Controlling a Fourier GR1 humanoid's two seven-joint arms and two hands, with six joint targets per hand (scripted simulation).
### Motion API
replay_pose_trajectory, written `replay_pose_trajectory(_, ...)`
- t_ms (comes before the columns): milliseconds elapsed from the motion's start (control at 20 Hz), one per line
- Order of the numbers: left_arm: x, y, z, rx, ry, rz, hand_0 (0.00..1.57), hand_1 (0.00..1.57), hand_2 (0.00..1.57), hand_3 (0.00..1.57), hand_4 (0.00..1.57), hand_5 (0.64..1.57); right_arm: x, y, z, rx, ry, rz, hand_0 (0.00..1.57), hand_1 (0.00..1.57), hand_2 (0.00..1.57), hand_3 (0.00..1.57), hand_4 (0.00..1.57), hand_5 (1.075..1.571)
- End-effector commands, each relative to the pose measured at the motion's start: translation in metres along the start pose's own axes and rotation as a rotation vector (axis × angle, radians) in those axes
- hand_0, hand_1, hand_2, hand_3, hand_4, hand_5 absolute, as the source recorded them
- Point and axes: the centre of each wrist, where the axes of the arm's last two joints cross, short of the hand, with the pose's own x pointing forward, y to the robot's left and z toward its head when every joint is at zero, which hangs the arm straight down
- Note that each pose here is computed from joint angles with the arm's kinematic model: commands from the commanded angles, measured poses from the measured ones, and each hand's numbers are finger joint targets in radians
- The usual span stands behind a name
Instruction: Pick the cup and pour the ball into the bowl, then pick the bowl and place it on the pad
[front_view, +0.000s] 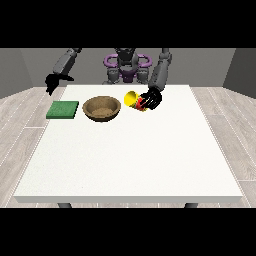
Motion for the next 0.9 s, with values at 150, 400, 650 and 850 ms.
replay_pose_trajectory(150, 0.02, -0.036, 0.031, -0.225, -0.119, -0.293, 1.41, 1.41, 1.57, 1.57, 1.14, 1.57, -0.02, -0.019, 0.033, -0.094, 0.12, 0.005, 0.0, 0.0, 0.2, 0.15, 0.34, 1.551)
replay_pose_trajectory(400, 0.078, -0.064, 0.014, -0.321, -0.182, -0.343, 1.41, 1.41, 1.57, 1.57, 1.14, 1.57, -0.031, -0.029, 0.06, -0.179, 0.152, 0.014, 0.0, 0.0, 0.25, 0.2, 0.38, 1.545)
replay_pose_trajectory(650, 0.103, -0.072, 0.002, -0.456, -0.275, -0.544, 1.27, 1.27, 1.57, 1.54, 0.88, 1.533, -0.037, -0.044, 0.097, -0.22, 0.245, 0.004, 0.0, 0.0, 0.3, 0.22, 0.39, 1.543)
replay_pose_trajectory(850, 0.146, -0.087, 0.005, -0.501, -0.332, -0.582, 0.92, 0.92, 1.57, 1.48, 0.9, 1.539, -0.027, -0.059, 0.096, -0.245, 0.226, 0.018, 0.0, 0.0, 0.27, 0.28, 0.41, 1.542)
